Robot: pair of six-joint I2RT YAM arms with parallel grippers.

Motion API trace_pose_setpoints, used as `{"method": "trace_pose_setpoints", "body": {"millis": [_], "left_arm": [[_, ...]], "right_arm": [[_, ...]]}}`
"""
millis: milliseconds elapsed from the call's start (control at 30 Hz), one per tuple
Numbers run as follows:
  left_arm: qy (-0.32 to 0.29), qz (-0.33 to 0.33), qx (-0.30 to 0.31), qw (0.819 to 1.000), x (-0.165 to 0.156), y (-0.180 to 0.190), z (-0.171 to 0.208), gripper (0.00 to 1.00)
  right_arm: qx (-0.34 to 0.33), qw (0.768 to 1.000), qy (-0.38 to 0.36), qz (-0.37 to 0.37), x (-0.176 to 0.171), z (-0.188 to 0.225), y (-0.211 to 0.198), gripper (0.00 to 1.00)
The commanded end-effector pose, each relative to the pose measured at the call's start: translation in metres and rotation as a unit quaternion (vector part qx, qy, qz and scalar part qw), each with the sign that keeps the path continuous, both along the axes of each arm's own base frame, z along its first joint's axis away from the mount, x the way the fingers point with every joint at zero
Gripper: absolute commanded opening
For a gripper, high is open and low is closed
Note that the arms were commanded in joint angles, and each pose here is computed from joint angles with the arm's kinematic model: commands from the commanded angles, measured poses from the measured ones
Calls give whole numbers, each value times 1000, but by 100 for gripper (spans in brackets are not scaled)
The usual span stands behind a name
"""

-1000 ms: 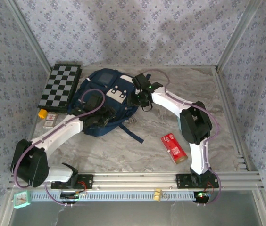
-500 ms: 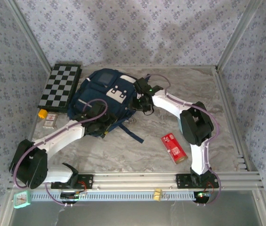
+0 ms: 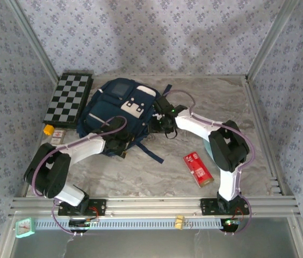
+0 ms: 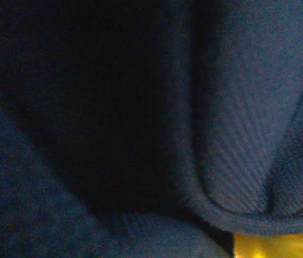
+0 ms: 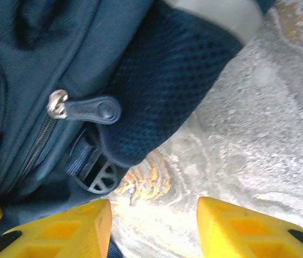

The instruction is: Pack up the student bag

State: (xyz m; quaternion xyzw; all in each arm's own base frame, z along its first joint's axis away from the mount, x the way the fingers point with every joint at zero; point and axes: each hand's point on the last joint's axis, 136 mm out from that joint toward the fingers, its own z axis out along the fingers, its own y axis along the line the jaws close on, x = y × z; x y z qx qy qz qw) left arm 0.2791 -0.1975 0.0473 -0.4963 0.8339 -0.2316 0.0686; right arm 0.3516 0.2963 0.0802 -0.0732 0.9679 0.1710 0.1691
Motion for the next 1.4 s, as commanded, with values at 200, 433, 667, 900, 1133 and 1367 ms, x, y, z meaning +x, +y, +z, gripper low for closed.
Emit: {"method": "trace_pose_setpoints", "body": {"millis": [200,433,667,900,1133,1367], "left_arm": [[-14,38,17,999,25,15,21,21],[-54,36,0,998,34,15,55,0],[-96,18,-31,995,37,9,91,0],[-108,8,-44,993,36,5,102,0],[-111,7,-46,993,31,8,104,0],[-111,1,-47,993,31,7,105,0]], "right_arm": [[-51,995,-53,64,-18,-3,9,53],[-28,990,-89,106,-21,3,25,57],[-38,983,-116,137,-21,7,51,64],[-69,986,-122,96,0,14,48,69],[-106,985,-115,67,16,7,20,70],[-122,985,-119,38,31,12,-2,70]]}}
